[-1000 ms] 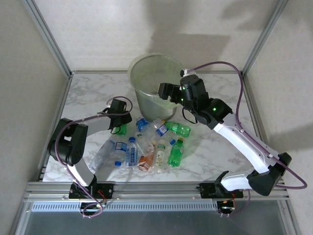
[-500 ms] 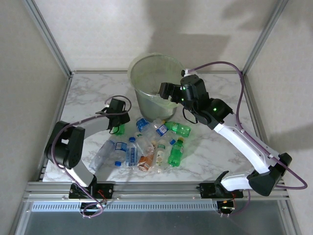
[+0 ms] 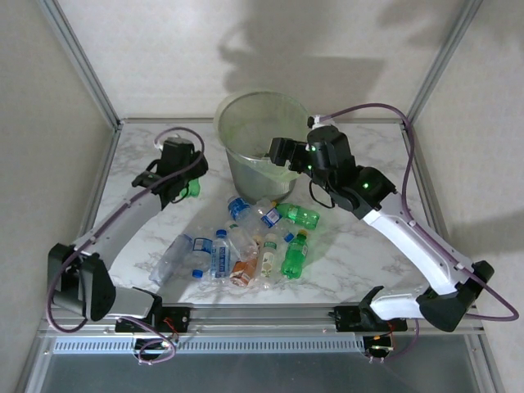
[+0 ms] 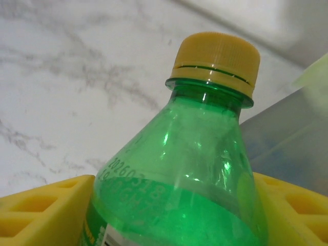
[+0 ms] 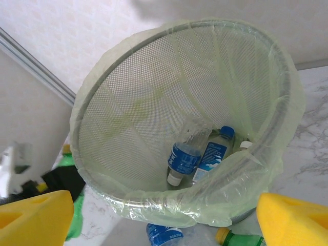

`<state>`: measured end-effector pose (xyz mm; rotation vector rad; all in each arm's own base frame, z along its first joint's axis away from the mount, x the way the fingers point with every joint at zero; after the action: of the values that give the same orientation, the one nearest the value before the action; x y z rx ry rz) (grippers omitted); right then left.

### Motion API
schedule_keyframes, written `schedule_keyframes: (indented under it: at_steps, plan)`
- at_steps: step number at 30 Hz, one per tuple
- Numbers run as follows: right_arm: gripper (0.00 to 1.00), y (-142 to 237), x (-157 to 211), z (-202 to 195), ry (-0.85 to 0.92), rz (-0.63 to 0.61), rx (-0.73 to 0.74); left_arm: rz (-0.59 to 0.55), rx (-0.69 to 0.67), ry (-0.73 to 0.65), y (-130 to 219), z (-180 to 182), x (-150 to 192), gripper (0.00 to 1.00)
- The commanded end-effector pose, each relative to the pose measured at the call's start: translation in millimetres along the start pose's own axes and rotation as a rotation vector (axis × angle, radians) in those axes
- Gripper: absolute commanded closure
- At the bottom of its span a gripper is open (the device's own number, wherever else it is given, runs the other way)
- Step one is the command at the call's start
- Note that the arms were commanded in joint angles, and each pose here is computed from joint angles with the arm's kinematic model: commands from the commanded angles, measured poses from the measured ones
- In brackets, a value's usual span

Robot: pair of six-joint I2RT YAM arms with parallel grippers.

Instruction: Put the plastic bottles in the bin

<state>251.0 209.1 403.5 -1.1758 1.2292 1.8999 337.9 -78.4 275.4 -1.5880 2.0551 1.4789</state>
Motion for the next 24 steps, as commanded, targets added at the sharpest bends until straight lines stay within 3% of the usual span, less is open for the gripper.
schedule_keyframes:
  at_steps: [1, 7, 11, 16, 24]
  plan:
    - [0.08, 19, -13, 0, -0.032, -0.054, -0.014, -0.096, 0.074, -0.009, 41, -22, -36, 0.39]
    - [0.08, 24, -13, -4, -0.044, -0.069, 0.011, -0.14, 0.325, -0.03, 97, -76, -59, 0.37]
    - [0.08, 28, -11, -8, -0.051, -0.071, 0.024, -0.129, 0.442, -0.047, 116, -108, -62, 0.35]
    - [0.08, 32, -5, -14, -0.059, -0.062, 0.059, -0.084, 0.547, -0.059, 113, -144, -55, 0.36]
    - [0.07, 37, 5, -22, -0.07, -0.053, 0.09, 0.004, 0.611, -0.058, 72, -192, -39, 0.36]
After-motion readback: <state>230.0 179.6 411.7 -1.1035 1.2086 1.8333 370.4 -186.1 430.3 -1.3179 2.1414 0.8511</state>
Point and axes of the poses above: each hand's point on the last joint's axis, 136 mm out from that joint toward the fingers, its own y axis back along the fingers, its own z axis along the line the jaws close on, x = y × z, the point moved 8 cm from there along y, back along the fingers, and after that the axes turned 15 degrees about y, right-handed, at the moved point
